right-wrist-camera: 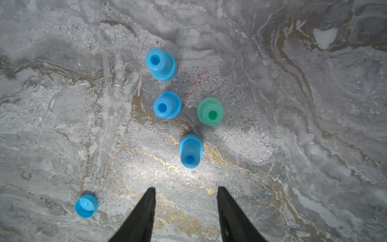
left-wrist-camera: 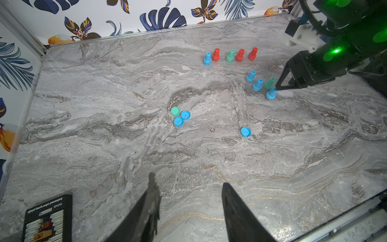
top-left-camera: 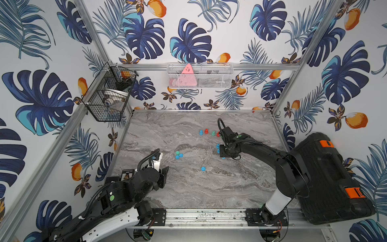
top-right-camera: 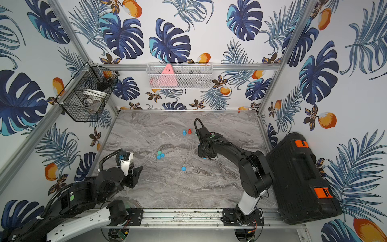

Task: Close the stamp cap
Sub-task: Pick up the stamp from the center of the board.

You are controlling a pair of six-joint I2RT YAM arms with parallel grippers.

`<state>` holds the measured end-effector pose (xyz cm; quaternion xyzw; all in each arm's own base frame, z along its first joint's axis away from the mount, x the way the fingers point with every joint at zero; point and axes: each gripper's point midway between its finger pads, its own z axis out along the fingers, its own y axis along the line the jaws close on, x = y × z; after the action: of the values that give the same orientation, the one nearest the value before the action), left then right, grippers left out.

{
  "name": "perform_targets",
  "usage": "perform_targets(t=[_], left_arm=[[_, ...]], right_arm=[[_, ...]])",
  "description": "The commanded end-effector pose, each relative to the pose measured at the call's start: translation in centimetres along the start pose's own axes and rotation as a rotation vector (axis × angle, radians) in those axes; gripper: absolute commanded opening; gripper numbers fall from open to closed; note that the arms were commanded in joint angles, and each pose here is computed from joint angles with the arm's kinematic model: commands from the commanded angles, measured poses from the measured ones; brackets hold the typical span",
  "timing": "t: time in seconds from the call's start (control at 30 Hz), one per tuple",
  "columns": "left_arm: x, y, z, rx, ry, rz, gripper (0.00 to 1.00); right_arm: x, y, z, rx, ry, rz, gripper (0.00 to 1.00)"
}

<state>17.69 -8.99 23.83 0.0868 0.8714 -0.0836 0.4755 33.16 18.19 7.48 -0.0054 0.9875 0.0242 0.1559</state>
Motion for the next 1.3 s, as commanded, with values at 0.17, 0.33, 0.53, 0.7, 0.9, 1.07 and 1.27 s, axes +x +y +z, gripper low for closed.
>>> perform_targets(t=[0.17,0.33,0.53,0.7,0.9,1.07,1.27], left_arm=[[-0.2,0.1,0.1,-0.011,-0.004,0.001,0.52],[-0.2,0.1,0.1,-0.014,-0.005,0.0,0.52],[-0.1,0.1,0.2,-0.014,-0.003,0.002,0.52],[-0.1,0.1,0.1,-0.013,-0.005,0.002,0.53],[-0.2,0.1,0.1,-0.011,-0.005,0.0,0.52],[-0.2,0.1,0.1,-0.011,-0.007,-0.001,0.52],[-0.2,0.1,0.0,-0.01,-0.009,-0.002,0.52]], right_arm=[[-0.4,0.4,1.6,-0.006,0.026,-0.014,0.47],[-0.5,0.3,2.4,0.007,0.038,-0.017,0.45],[-0.6,0.1,3.0,0.023,0.045,-0.014,0.43],[-0.6,0.0,3.3,0.029,0.05,-0.013,0.41],[-0.5,-0.2,3.4,0.04,0.052,-0.014,0.37],[-0.2,-0.4,3.6,0.045,0.062,-0.014,0.34],[0.3,-0.5,4.1,0.045,0.076,-0.015,0.29]])
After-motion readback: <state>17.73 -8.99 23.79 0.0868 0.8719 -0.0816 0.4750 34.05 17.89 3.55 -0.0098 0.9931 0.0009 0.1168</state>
